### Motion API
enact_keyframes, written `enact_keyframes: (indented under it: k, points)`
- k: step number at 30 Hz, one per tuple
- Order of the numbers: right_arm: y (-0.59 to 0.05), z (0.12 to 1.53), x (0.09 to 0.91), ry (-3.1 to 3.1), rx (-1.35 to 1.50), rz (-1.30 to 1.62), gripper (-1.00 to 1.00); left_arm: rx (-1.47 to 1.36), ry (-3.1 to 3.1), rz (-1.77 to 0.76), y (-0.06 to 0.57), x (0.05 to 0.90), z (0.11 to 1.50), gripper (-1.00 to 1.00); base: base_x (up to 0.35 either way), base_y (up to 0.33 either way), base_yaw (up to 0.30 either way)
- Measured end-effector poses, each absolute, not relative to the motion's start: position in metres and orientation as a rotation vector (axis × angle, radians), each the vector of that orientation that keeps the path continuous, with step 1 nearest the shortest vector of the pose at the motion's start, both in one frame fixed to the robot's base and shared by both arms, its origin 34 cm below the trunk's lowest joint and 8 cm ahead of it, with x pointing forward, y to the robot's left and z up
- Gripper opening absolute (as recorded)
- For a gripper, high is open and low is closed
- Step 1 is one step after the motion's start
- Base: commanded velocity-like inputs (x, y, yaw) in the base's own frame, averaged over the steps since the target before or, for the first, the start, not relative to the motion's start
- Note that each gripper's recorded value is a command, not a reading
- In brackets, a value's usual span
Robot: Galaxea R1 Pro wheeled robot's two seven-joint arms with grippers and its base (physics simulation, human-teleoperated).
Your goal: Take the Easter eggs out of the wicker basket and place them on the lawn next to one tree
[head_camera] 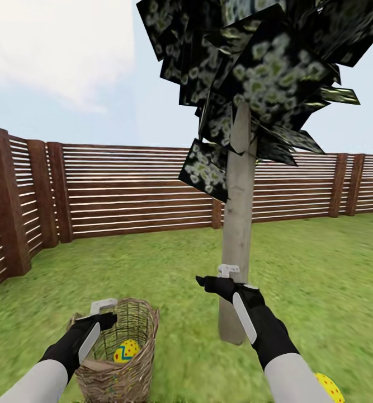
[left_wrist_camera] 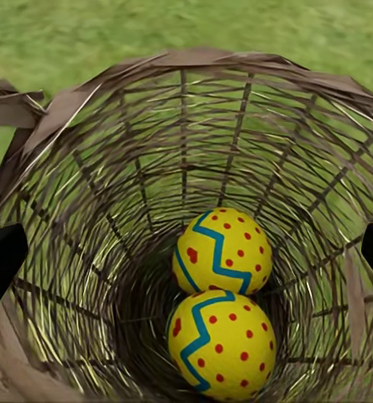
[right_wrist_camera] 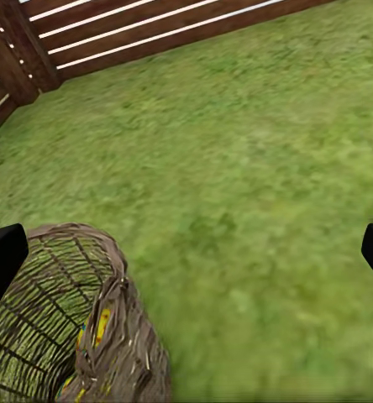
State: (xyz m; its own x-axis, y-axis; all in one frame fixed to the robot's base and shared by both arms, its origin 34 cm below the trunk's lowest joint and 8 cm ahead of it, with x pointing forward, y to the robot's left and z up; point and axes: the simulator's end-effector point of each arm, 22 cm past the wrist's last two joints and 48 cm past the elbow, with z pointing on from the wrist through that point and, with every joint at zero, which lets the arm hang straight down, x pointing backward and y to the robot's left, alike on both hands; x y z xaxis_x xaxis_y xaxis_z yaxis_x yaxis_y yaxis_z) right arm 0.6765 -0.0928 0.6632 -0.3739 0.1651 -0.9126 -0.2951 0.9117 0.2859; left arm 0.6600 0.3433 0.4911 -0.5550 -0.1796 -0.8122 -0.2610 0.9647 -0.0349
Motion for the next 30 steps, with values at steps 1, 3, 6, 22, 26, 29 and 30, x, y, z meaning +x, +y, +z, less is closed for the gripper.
enact_keyframes:
  k: [1, 3, 6, 22, 26, 29, 30]
  points:
    - [-0.093, 0.661, 0.677, 1.898, -0.095, 0.487, 1.00, -0.308, 2.177, 0.111, 0.343, 0.660, 0.489, 1.00, 0.000, 0.000, 0.000]
    - [-0.093, 0.655, 0.678, 1.906, -0.093, 0.488, 1.00, -0.306, 2.186, 0.109, 0.342, 0.660, 0.484, 1.00, 0.000, 0.000, 0.000]
    - [-0.093, 0.648, 0.680, 1.918, -0.089, 0.489, 1.00, -0.304, 2.205, 0.106, 0.341, 0.659, 0.475, 1.00, 0.000, 0.000, 0.000]
    - [-0.094, 0.617, 0.687, 1.966, -0.078, 0.495, 1.00, -0.280, 2.562, 0.086, 0.330, 0.614, 0.414, 1.00, 0.000, 0.000, 0.000]
    - [-0.094, 0.617, 0.687, 1.966, -0.077, 0.496, 1.00, -0.261, 2.608, 0.072, 0.327, 0.614, 0.431, 1.00, 0.000, 0.000, 0.000]
    - [-0.094, 0.617, 0.687, 1.966, -0.077, 0.496, 1.00, -0.239, 2.613, 0.055, 0.323, 0.618, 0.460, 1.00, 0.000, 0.000, 0.000]
    - [-0.094, 0.617, 0.687, 1.966, -0.077, 0.496, 1.00, -0.235, 2.614, 0.053, 0.322, 0.619, 0.465, 1.00, 0.000, 0.000, 0.000]
